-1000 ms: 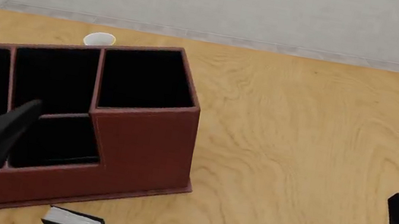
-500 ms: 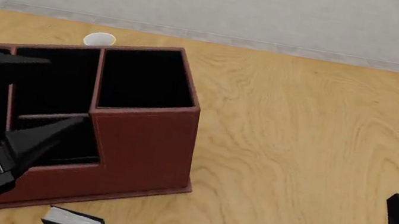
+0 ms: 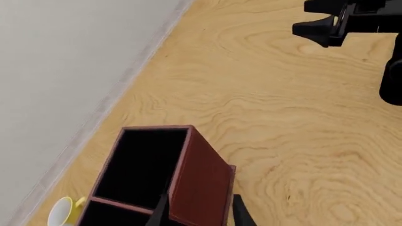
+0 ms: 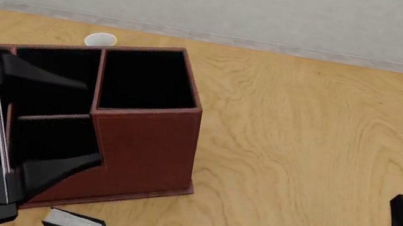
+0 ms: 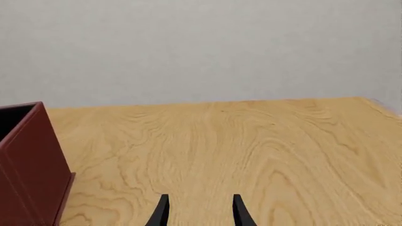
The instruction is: Pick up the book and place it in the left compartment of the caddy.
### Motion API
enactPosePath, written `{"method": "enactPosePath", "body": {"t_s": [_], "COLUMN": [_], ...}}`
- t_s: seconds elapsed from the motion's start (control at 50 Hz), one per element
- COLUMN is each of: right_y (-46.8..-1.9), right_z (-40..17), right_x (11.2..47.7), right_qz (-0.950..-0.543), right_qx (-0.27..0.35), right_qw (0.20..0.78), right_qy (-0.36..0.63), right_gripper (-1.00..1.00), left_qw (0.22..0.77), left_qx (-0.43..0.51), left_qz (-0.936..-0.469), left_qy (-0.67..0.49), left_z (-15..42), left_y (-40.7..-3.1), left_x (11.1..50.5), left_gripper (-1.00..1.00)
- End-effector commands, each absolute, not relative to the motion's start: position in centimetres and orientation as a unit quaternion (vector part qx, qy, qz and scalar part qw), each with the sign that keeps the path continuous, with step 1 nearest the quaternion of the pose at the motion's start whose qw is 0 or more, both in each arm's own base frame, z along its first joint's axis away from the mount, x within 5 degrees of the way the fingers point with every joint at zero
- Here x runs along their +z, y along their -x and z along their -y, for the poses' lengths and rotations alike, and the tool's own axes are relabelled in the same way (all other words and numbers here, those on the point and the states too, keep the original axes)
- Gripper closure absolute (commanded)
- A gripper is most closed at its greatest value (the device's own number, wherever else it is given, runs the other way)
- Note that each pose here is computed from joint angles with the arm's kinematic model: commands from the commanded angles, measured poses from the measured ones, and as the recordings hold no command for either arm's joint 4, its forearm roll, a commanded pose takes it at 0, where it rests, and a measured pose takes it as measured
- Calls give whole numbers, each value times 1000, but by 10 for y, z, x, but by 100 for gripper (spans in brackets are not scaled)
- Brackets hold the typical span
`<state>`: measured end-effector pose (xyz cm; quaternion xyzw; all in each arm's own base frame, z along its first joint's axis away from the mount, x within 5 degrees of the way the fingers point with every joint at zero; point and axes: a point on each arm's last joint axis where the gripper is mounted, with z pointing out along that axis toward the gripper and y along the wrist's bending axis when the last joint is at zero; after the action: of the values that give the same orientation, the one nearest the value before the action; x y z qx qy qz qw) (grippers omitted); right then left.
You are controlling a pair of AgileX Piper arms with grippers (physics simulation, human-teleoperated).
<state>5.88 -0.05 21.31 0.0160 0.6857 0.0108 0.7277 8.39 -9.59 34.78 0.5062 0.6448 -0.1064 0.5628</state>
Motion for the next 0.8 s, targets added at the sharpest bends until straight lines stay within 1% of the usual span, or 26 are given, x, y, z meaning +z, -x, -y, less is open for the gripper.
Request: {"method": "enactPosePath", "body": {"t_s": [0.02, 0.32, 0.36, 0.52, 0.62, 0.66, 0.68, 0.8], "right_y": [-61, -63, -63, -65, -66, -66, -66, -67], "right_z": [1, 1, 1, 1, 1, 1, 1, 1], "right_x": [212, 213, 213, 212, 212, 212, 212, 212], "right_qz": [-688, -690, -690, -693, -694, -694, -695, -696], "right_qx": [10, 15, 15, 15, 16, 16, 16, 17], "right_qw": [725, 724, 723, 720, 719, 719, 719, 718], "right_qy": [-18, -23, -23, -22, -22, -23, -23, -23], "right_gripper": [-100, -100, -100, -100, -100, -100, -100, -100], "left_qw": [529, 497, 486, 468, 452, 451, 447, 443], "left_qx": [-127, -137, -134, -123, -102, -96, -97, -85], "left_qz": [-644, -640, -640, -637, -633, -619, -625, -622], "left_qy": [-538, -569, -580, -600, -621, -636, -633, -640], "left_z": [103, 107, 108, 108, 105, 102, 103, 100], "left_y": [-77, -69, -69, -67, -68, -64, -65, -65], "left_x": [351, 347, 340, 332, 318, 313, 313, 305], "left_gripper": [-100, -100, -100, -100, -100, -100, -100, -100]}}
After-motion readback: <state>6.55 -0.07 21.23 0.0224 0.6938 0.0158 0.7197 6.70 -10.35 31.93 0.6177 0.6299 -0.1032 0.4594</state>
